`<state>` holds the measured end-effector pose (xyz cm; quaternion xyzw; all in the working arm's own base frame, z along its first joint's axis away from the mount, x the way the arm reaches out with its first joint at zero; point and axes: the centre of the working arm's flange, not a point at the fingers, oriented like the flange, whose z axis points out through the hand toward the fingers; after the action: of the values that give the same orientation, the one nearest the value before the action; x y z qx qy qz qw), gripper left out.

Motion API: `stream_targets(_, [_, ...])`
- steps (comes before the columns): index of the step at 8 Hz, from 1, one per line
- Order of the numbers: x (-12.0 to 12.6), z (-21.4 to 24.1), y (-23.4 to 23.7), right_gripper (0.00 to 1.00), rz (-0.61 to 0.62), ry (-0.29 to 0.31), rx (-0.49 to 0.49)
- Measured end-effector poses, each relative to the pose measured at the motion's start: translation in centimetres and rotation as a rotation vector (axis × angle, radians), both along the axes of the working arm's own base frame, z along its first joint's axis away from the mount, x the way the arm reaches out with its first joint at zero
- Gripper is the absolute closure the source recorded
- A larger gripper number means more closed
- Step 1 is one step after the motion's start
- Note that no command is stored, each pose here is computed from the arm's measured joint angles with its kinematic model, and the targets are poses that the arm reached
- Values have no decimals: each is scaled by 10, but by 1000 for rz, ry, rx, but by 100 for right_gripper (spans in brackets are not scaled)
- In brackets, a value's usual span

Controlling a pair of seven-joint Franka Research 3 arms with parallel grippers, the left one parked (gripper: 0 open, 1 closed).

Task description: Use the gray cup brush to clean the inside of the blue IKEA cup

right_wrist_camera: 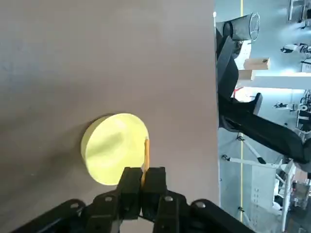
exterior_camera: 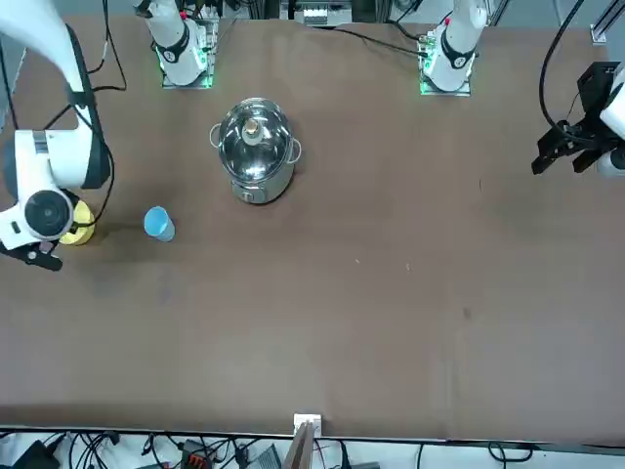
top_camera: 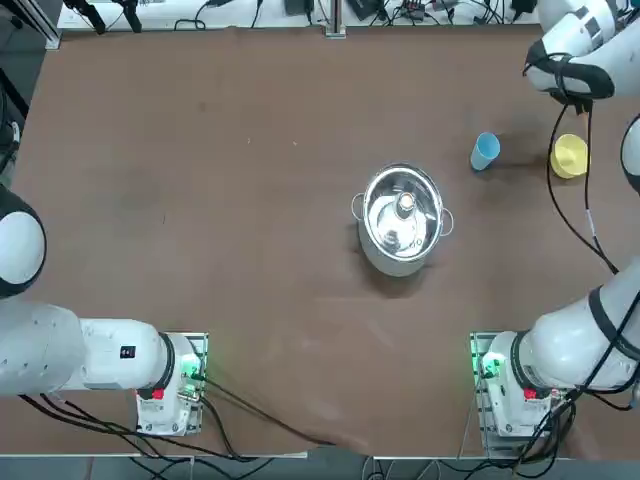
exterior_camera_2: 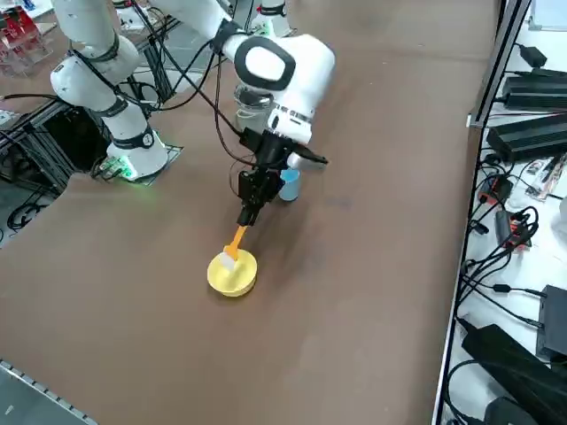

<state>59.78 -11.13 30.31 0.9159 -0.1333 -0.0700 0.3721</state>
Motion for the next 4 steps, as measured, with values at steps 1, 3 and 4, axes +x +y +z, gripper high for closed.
stream_targets(1, [-5, -15, 4, 96, -9, 1, -11])
stream_targets(3, [-13, -45, 5, 96, -15, 4, -74])
stream_targets(4, [-15, -58, 6, 96, -16, -1, -101])
